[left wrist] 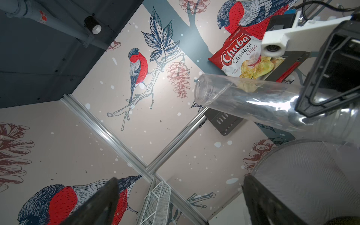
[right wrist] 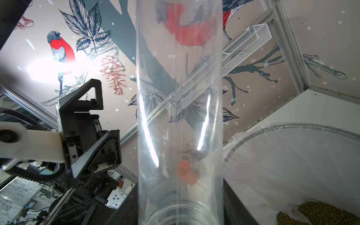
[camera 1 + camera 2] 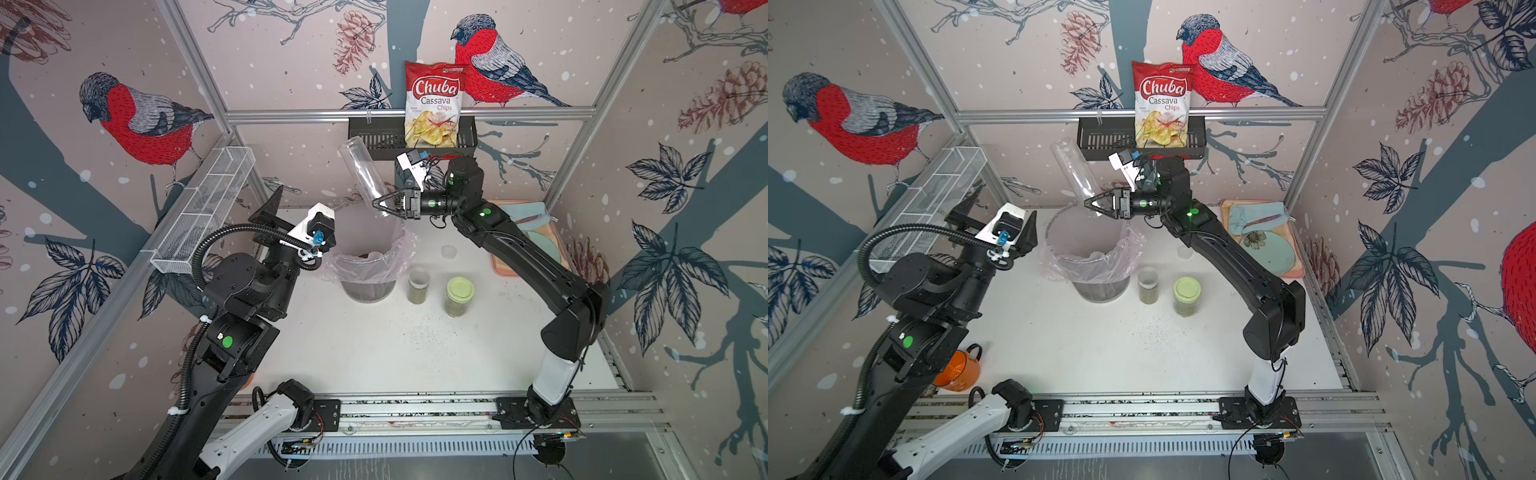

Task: Empty moldy mung beans from jars
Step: Place the jar at the center of the board.

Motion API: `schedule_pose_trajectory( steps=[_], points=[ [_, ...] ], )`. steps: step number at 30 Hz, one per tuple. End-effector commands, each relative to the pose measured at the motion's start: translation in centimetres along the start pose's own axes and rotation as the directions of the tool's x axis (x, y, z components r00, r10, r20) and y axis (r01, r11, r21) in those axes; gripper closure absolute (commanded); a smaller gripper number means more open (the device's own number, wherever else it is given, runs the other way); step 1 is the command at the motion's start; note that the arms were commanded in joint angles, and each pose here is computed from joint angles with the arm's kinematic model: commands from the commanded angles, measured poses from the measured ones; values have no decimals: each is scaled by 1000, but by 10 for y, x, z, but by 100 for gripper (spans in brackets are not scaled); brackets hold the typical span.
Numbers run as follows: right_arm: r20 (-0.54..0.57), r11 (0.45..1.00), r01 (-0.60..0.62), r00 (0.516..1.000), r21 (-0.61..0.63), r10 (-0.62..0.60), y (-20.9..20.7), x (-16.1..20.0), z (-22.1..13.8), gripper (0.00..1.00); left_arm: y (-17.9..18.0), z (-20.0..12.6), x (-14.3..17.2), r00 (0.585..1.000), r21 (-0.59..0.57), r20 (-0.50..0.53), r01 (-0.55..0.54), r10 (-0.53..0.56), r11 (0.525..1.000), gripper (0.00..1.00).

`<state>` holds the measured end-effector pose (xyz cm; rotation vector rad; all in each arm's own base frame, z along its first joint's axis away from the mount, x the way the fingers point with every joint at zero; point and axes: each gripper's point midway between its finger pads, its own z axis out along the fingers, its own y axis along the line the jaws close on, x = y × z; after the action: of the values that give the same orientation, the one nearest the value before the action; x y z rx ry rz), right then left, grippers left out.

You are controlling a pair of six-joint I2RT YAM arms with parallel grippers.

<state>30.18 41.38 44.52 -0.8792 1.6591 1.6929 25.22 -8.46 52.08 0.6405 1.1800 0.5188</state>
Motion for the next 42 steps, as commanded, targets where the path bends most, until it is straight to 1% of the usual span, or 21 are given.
schedule_pose_trajectory(
  steps=[1,8,11,20,23,27,29,31,35,36,38,39,40,42],
  points=[
    [13,998,24,1000,-49,-24,20,-5,-12,76,3,-1,-8,998,-4,42,44,-43,999,4],
    [17,999,18,1000,-38,-17,23,-5,-25,76,0,-2,-8,997,8,51,56,-57,998,3],
    [39,1000,25,999,-3,-25,21,-11,-36,76,-1,-3,-8,997,11,53,61,-61,998,3],
    [116,988,52,991,146,-70,16,-30,-97,76,-6,-2,-9,995,20,69,68,-69,997,3],
    [145,978,60,985,201,-90,15,-34,-118,75,-8,-1,-10,994,26,77,81,-82,996,3],
    [185,923,22,978,385,-100,-12,-35,-155,75,-12,-1,-11,991,43,87,101,-105,994,3],
    [201,872,-13,975,490,-99,-32,-32,-177,75,-13,-1,-13,988,55,94,121,-125,991,3],
    [202,787,-47,974,615,-100,-57,-26,-198,75,-13,-2,-15,984,62,103,137,-143,989,3],
    [176,627,-102,983,772,-57,-105,-4,-223,75,-15,-1,-15,983,69,106,143,-150,987,3],
    [172,577,-115,984,809,-45,-119,3,-230,75,-16,-1,-16,981,76,108,153,-161,985,3],
    [165,454,-139,986,880,-19,-148,20,-249,75,-17,-1,-17,977,86,112,170,-179,982,3],
    [159,377,-145,987,915,-8,-162,30,-260,75,-17,-1,-17,974,89,113,186,-195,979,3],
    [149,312,-145,989,939,11,-177,42,-269,75,-18,-1,-17,971,92,114,201,-211,975,4],
    [133,222,-143,989,965,57,-201,63,-281,76,-22,-1,-17,965,104,117,222,-233,970,3]
  ],
)
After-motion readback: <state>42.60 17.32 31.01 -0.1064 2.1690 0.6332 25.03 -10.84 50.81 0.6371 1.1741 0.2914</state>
